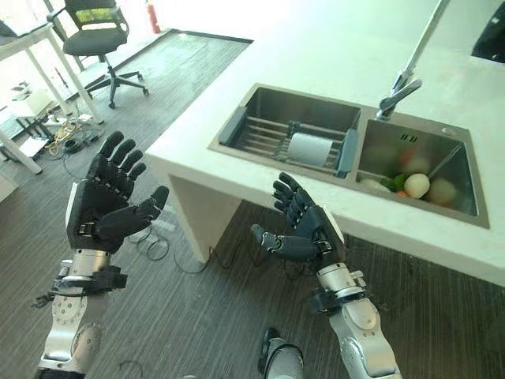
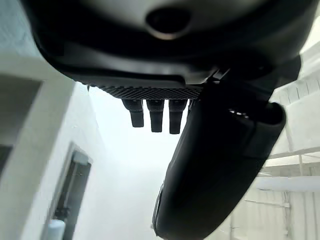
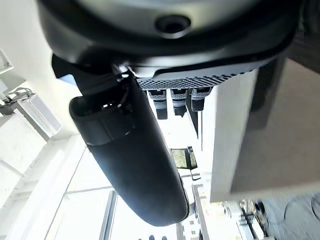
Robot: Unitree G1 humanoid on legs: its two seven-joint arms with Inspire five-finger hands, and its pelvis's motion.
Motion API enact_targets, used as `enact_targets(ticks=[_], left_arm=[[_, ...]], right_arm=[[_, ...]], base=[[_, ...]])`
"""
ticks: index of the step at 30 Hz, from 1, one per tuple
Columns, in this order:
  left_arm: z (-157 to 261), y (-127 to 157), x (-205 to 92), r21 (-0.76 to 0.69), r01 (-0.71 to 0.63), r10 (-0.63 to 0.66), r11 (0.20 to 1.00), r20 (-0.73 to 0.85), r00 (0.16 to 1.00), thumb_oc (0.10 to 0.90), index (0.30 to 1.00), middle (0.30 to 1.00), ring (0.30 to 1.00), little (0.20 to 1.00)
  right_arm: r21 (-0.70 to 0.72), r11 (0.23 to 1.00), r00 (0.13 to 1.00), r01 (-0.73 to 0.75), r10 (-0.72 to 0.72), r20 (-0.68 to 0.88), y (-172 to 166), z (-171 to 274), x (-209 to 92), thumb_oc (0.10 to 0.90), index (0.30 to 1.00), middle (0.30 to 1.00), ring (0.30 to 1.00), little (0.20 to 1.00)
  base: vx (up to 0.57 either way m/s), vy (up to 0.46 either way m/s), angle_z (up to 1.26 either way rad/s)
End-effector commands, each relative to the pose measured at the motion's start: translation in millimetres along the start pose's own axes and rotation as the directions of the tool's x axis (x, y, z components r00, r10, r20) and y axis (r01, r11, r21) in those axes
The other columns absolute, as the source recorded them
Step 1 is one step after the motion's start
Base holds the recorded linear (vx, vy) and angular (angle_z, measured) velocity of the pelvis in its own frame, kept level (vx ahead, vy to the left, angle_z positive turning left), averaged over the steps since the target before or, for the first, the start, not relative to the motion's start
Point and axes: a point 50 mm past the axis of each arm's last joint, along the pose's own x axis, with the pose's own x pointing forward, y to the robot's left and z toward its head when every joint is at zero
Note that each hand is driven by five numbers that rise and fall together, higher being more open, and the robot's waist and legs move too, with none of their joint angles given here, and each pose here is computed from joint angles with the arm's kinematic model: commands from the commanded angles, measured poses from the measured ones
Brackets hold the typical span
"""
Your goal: Place the dishes in the dishwasher.
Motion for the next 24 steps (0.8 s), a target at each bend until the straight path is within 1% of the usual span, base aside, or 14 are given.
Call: enact_targets(ticks=[1, 2, 4, 8, 10, 12, 13, 15, 18, 21, 24], left_arm=[[34, -15, 14, 0.025, 0.098, -0.101, 0.995, 0.239, 0.966, 0.800, 0.900, 0.900, 0.900, 0.900], [35, -17, 13, 0.059, 0.094, -0.106, 0.994, 0.244, 0.964, 0.800, 0.900, 0.900, 0.900, 0.900], [36, -16, 11, 0.061, 0.094, -0.107, 0.994, 0.244, 0.964, 0.800, 0.900, 0.900, 0.900, 0.900], [43, -17, 3, 0.097, 0.125, -0.148, 0.987, 0.288, 0.946, 0.800, 0.900, 0.900, 0.900, 0.900], [45, -19, 9, 0.108, 0.141, -0.168, 0.984, 0.308, 0.936, 0.800, 0.900, 0.900, 0.900, 0.900], [46, -17, 13, 0.120, 0.156, -0.186, 0.980, 0.310, 0.932, 0.800, 0.900, 0.900, 0.900, 0.900], [48, -17, 17, 0.132, 0.171, -0.205, 0.976, 0.313, 0.927, 0.800, 0.900, 0.900, 0.900, 0.900], [50, -23, 22, 0.161, 0.200, -0.243, 0.966, 0.318, 0.916, 0.800, 0.900, 0.900, 0.900, 0.900], [53, -26, 24, 0.223, 0.225, -0.289, 0.948, 0.317, 0.903, 0.800, 0.900, 0.900, 0.900, 0.900], [58, -29, 32, 0.239, 0.232, -0.305, 0.943, 0.341, 0.889, 0.800, 0.900, 0.900, 0.900, 0.900], [61, -35, 36, 0.272, 0.228, -0.320, 0.935, 0.367, 0.873, 0.800, 0.900, 0.900, 0.900, 0.900]], right_arm=[[-0.105, 0.991, 0.951, -0.086, 0.113, 0.288, 3, 52, 10, 0.800, 0.900, 0.900, 0.900, 0.900], [-0.106, 0.990, 0.949, -0.092, 0.119, 0.291, 3, 54, 12, 0.800, 0.900, 0.900, 0.900, 0.900], [-0.107, 0.990, 0.949, -0.094, 0.122, 0.292, 3, 55, 16, 0.800, 0.900, 0.900, 0.900, 0.900], [-0.120, 0.988, 0.941, -0.093, 0.126, 0.313, 7, 60, 19, 0.800, 0.900, 0.900, 0.900, 0.900], [-0.118, 0.989, 0.934, -0.094, 0.129, 0.333, 9, 63, 25, 0.800, 0.900, 0.900, 0.900, 0.900], [-0.104, 0.991, 0.934, -0.081, 0.112, 0.340, 9, 61, 24, 0.800, 0.900, 0.900, 0.900, 0.900], [-0.075, 0.995, 0.935, -0.070, 0.092, 0.343, 8, 61, 22, 0.800, 0.900, 0.900, 0.900, 0.900], [-0.028, 0.997, 0.933, -0.069, 0.075, 0.353, 12, 60, 20, 0.800, 0.900, 0.900, 0.900, 0.900], [-0.012, 0.998, 0.931, -0.068, 0.068, 0.358, 15, 57, 18, 0.800, 0.900, 0.900, 0.900, 0.900], [0.004, 0.996, 0.922, -0.085, 0.077, 0.380, 24, 56, 32, 0.800, 0.900, 0.900, 0.900, 0.900], [0.009, 0.996, 0.912, -0.085, 0.074, 0.404, 26, 62, 37, 0.800, 0.900, 0.900, 0.900, 0.900]], base=[[0.26, -0.096, -0.71], [0.13, 0.068, -0.81], [0.11, 0.153, -0.56], [0.20, 0.340, -0.54], [0.21, 0.423, -0.97], [0.14, 0.336, -0.92], [0.14, 0.315, -0.58], [0.16, 0.289, -0.19], [0.15, 0.239, -0.04], [-0.02, 0.068, -0.64], [-0.09, -0.088, -0.58]])
